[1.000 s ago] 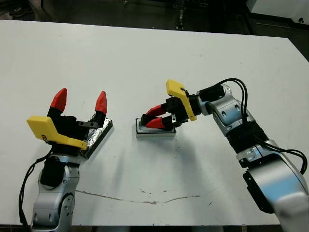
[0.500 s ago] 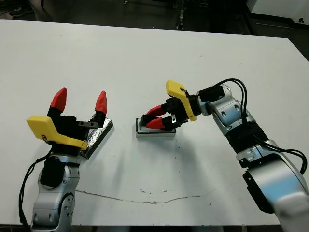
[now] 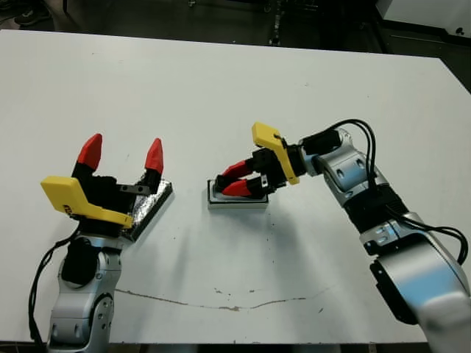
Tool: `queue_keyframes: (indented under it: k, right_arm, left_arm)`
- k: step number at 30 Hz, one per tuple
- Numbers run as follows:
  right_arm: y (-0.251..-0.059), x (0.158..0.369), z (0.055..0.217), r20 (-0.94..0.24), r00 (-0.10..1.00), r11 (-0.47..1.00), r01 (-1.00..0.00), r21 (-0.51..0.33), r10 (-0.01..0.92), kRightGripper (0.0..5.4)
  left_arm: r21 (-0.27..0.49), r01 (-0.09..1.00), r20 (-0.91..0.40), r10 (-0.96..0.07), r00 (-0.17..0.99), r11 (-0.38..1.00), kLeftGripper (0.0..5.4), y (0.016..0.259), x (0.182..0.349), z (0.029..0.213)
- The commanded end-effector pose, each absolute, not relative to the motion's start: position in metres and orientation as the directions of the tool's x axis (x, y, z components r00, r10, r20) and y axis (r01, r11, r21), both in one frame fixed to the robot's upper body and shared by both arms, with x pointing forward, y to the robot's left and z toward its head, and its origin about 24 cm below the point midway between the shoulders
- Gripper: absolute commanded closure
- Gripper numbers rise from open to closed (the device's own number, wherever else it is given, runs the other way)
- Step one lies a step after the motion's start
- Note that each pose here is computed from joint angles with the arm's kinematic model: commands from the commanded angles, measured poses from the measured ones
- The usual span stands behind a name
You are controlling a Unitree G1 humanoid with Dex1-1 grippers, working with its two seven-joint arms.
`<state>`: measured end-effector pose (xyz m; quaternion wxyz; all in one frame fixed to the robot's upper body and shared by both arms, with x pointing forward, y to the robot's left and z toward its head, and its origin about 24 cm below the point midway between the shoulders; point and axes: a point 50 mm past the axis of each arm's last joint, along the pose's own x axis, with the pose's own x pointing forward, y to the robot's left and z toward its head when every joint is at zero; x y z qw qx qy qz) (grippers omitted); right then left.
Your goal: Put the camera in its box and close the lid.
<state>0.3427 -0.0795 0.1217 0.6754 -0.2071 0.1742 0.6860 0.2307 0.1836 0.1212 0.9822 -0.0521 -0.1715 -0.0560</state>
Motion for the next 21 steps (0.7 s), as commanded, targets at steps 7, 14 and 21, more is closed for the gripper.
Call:
queue_keyframes:
  k: [7,14,21]
  right_arm:
    - [-0.0917,0.3395,0.1065,-0.586,0.005,0.004,-1.0,-0.003,0.81,3.72]
    - [-0.0885,0.3365,0.103,-0.597,-0.007,-0.008,-1.0,0.002,0.802,3.72]
    - [-0.0879,0.3348,0.0985,-0.599,-0.012,-0.005,-1.0,0.013,0.801,3.72]
  left_arm:
    - [-0.068,0.127,0.338,-0.097,0.936,0.99,0.0,0.1847,0.2299,0.1196]
    - [-0.065,0.123,0.335,-0.094,0.937,0.99,0.0,0.1849,0.2296,0.1191]
    - [-0.07,0.121,0.333,-0.091,0.938,0.99,0.0,0.1846,0.229,0.1196]
